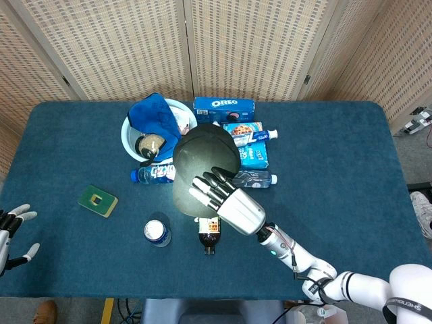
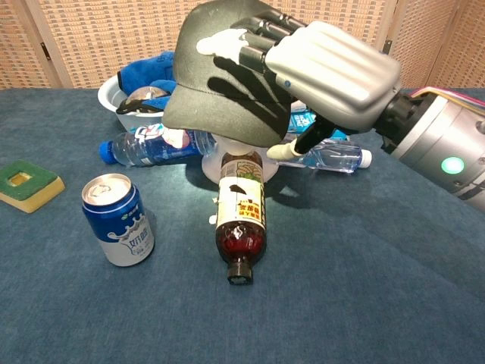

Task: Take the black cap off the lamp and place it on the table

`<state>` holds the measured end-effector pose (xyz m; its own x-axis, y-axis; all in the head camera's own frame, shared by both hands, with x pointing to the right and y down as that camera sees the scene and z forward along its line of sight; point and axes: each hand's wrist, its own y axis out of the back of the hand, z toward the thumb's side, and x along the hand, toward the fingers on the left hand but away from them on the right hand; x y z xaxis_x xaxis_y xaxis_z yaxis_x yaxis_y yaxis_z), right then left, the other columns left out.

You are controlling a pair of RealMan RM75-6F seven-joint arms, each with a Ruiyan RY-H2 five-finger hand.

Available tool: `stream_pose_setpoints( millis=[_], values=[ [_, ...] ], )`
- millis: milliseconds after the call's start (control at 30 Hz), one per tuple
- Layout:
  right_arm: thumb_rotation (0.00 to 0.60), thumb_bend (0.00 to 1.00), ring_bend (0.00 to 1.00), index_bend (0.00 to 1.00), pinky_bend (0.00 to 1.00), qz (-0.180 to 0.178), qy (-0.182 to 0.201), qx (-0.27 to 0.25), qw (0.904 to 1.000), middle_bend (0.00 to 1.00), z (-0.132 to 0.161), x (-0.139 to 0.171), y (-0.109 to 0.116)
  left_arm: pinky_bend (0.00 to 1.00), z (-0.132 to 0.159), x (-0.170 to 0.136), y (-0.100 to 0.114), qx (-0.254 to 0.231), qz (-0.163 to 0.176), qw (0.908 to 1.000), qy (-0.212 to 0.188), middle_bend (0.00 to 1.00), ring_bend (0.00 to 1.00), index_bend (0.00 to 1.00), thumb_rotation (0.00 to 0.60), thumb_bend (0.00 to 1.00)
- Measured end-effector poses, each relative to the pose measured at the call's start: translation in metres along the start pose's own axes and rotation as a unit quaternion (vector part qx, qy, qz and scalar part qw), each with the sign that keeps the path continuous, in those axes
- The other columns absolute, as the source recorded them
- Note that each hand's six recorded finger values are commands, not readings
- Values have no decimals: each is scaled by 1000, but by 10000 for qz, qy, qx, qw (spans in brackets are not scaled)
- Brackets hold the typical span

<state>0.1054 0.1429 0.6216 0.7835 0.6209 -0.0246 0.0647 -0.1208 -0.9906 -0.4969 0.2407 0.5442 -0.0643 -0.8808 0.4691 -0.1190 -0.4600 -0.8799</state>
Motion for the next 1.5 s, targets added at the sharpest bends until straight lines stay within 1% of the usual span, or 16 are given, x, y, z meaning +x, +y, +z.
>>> stream_pose_setpoints(
  millis=[67,233,500,567,600,633,700,800,933,1033,1167,1233,1267,1300,1400,1500],
  values=[
    [600,0,0,40,0,20,35,11,10000,69,2,-3,-3,66,0,0,0,1,-7,10000,1,168,165,261,600,228],
    [600,36,0,40,0,80,60,-19,9999,71,4,-5,-7,66,-2,0,0,5,-9,10000,22,168,165,261,600,228],
    [600,48,0,40,0,-114,34,-59,9999,95,4,-11,-3,66,-2,-1,-1,-5,-14,10000,24,168,165,261,600,228],
    [600,99,0,41,0,-152,47,-73,9998,101,4,-14,-2,66,-2,-1,-1,-9,-11,10000,21,168,166,261,600,228],
    [600,151,0,45,0,-176,52,-74,9998,105,4,-15,-2,66,-2,-1,0,-9,-9,10000,23,168,166,261,600,228],
    [600,177,0,51,0,-210,56,-84,9997,108,4,-16,-1,66,-3,-1,0,-8,-8,10000,26,168,166,261,600,228],
    [600,261,0,72,0,-261,56,-112,9996,118,4,-18,1,66,-3,-2,0,-2,-6,10000,42,168,166,261,600,228],
    [600,306,0,101,0,-352,54,-133,9993,129,2,-21,4,66,-4,-2,1,3,-6,10000,60,168,167,261,600,228],
    [600,329,0,149,0,-455,27,-174,9988,145,-1,-24,9,66,-4,-2,0,4,-20,10000,51,168,167,261,600,228],
    [600,348,0,205,0,-515,27,-190,9985,165,-3,-25,12,66,-3,-2,-1,5,-26,10000,43,168,167,261,600,228],
    [600,368,4,322,0,-574,18,-233,9981,197,-5,-26,15,66,-2,-1,-1,11,-30,10000,31,168,167,261,600,228],
    [600,382,17,427,0,-600,8,-251,9979,223,-7,-27,16,66,-3,-1,-1,14,-34,10000,35,168,167,261,600,228],
    [600,390,23,464,0,-608,8,-250,9978,233,-7,-27,17,66,-3,-1,-1,16,-35,10000,36,168,167,261,600,228],
    [600,404,32,528,0,-631,8,-250,9977,251,-8,-27,17,66,-3,-1,-1,15,-36,10000,36,168,167,261,600,228],
    [600,448,51,645,0,-672,6,-278,9974,286,-9,-28,19,66,-2,-1,-1,19,-43,10000,38,168,167,261,600,228],
    [600,488,64,680,0,-715,18,-286,9970,304,-10,-30,22,66,-2,-1,-1,17,-34,10000,33,168,167,261,600,228]
  ],
)
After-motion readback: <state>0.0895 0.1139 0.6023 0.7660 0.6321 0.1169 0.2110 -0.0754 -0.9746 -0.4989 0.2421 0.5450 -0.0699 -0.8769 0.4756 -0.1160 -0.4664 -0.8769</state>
